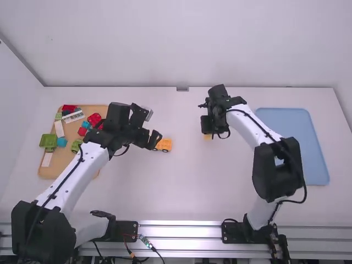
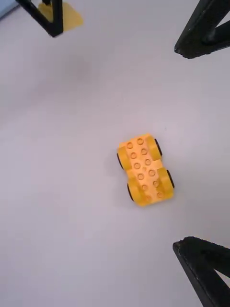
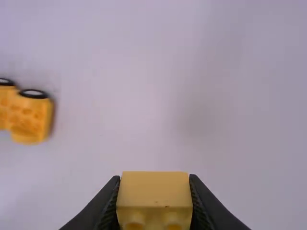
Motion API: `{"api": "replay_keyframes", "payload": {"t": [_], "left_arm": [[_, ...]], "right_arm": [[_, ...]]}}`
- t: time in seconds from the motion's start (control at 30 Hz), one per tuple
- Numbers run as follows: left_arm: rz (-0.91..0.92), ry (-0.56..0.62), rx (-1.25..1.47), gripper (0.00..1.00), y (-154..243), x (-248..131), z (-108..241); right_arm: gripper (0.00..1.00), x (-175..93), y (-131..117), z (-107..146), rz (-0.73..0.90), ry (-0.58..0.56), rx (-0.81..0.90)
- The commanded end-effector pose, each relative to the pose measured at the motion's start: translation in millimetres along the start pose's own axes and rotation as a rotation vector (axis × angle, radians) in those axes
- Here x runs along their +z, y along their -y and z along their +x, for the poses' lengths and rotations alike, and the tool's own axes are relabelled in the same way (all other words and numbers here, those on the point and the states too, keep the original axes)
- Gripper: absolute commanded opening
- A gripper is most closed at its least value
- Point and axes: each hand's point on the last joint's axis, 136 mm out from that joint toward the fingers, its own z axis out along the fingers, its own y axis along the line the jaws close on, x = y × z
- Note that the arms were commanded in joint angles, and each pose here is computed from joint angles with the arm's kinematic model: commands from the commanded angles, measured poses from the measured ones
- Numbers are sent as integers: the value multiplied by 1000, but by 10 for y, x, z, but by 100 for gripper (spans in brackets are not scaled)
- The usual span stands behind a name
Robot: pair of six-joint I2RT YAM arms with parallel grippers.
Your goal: Assemble lego blocks to make yellow taxi
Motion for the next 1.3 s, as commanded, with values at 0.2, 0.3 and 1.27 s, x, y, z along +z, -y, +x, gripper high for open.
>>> {"api": "replay_keyframes", "payload": {"t": [0.2,0.3,1.27], "left_arm": [[-43,-14,-7,99,-50,-35,49],[-43,-15,-6,99,-51,-36,52],[-44,-34,46,99,-51,-37,96]], "right_arm": [[0,548,93,28,24,-93,32],[0,633,94,82,27,-119,24],[0,970,159,585,4,-279,-1297]]}}
